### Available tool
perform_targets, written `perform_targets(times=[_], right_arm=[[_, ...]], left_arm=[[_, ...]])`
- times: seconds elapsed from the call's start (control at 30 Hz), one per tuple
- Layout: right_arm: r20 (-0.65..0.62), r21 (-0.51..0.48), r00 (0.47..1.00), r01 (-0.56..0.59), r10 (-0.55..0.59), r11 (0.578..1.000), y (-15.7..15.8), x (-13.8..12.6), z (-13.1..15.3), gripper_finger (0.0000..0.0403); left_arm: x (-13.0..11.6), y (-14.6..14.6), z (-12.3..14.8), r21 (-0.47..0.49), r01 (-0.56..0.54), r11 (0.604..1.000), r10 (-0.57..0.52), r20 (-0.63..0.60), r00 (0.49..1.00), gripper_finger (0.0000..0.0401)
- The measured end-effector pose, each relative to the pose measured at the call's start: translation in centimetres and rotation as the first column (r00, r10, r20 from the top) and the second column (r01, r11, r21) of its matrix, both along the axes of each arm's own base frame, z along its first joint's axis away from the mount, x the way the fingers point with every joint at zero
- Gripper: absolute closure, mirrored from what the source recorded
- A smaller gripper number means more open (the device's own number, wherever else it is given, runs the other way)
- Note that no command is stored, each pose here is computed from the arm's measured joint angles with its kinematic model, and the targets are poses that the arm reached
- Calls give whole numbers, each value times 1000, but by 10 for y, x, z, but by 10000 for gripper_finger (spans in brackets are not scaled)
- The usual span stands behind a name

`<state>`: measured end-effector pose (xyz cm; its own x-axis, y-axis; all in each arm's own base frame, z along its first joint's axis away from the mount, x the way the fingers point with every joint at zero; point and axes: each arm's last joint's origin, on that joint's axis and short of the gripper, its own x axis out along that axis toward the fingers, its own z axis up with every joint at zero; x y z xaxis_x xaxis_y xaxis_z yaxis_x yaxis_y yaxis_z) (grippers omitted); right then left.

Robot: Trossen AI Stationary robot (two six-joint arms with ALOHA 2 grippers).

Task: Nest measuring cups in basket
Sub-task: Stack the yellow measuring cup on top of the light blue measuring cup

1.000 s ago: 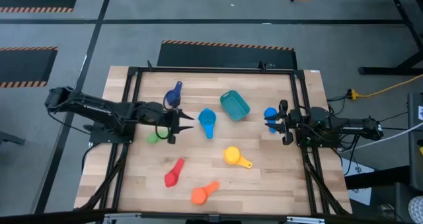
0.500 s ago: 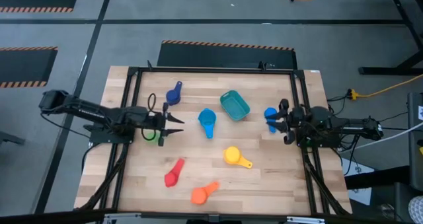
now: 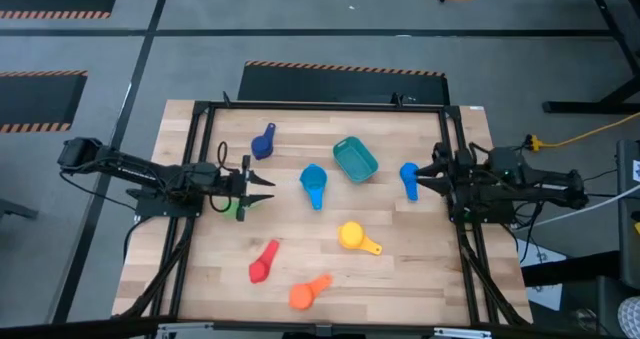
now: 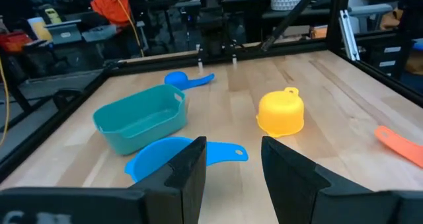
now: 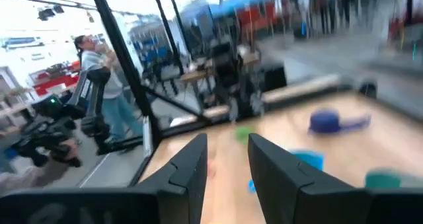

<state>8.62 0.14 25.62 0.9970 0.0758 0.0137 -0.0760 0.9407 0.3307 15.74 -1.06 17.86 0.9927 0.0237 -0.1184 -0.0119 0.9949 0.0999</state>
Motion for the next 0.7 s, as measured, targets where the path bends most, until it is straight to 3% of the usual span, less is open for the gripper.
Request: perform_targets(times=[0.13,0.27,0.5,0.7], right_arm=[[-145,145,988,-36,58,989,3,11,8,288],[-256,322,957,-48,135,946,7,28,8,288],[-409,604,863,13,296,797,18,50,-7,288],[-499,717,791,147,354,682,27,62,-19,288]], left_arm=[[0,0,0,-2,0,1000,0,2,1000,263],[0,0,0,-5,0,1000,0,3,1000,263],[0,0,0,-6,0,1000,0,3,1000,263],[0,0,0,-6,0,1000,1,3,1000,263]])
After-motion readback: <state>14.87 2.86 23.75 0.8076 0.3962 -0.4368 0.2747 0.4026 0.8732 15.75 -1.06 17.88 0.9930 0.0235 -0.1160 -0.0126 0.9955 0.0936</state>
